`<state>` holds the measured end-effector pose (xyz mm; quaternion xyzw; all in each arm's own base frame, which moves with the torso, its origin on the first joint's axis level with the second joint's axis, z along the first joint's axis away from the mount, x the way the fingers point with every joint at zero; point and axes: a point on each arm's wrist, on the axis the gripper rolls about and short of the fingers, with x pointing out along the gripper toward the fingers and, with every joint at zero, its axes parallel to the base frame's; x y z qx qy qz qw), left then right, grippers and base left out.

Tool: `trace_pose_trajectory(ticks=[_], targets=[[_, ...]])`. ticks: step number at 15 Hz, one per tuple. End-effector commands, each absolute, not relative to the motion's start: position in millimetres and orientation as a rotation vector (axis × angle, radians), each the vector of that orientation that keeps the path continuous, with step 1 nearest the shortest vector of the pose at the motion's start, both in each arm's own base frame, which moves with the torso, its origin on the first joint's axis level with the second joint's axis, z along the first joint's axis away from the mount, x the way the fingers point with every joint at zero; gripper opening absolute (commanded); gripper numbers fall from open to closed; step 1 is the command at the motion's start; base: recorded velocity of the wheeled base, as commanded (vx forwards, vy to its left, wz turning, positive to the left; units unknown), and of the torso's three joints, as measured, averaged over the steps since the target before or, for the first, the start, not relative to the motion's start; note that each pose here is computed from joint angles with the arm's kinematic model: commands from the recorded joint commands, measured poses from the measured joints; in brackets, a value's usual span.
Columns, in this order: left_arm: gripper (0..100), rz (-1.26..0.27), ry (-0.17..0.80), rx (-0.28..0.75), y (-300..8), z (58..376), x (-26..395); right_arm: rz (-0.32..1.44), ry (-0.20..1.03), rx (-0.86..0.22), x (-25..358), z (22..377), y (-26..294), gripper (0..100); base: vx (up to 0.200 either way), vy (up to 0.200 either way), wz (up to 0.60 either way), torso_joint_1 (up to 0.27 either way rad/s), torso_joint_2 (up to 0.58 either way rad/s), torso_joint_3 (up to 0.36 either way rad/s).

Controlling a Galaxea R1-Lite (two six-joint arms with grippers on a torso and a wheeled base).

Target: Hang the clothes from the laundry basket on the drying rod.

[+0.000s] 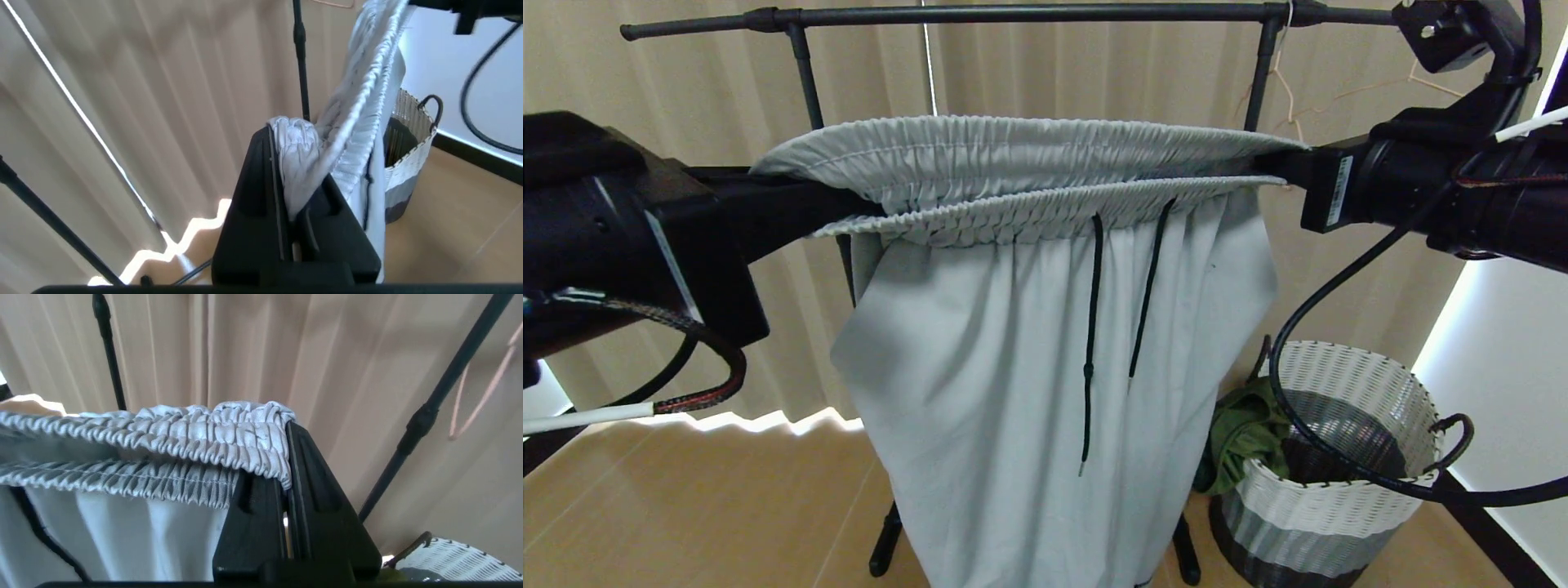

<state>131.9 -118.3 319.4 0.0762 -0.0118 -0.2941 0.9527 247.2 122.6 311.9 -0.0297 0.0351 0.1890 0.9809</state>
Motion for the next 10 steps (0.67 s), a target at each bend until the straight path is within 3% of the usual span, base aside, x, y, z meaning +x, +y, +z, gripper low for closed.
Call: trace_pose_trajectory(ticks=[1, 10], targets=[[0, -0.597, -0.032, 0.15, -115.4, 320.1, 128.9, 0.38, 0.076, -0.062, 249.4, 310.4, 123.8, 0, 0.0, 0.0, 0.0, 0.0, 0.0, 0.0], [0, -0.567, -0.016, 0.16, -136.5, 328.4, 159.7, 0.378, 0.041, -0.056, 226.2, 320.3, 112.0, 0, 0.0, 0.0, 0.0, 0.0, 0.0, 0.0]])
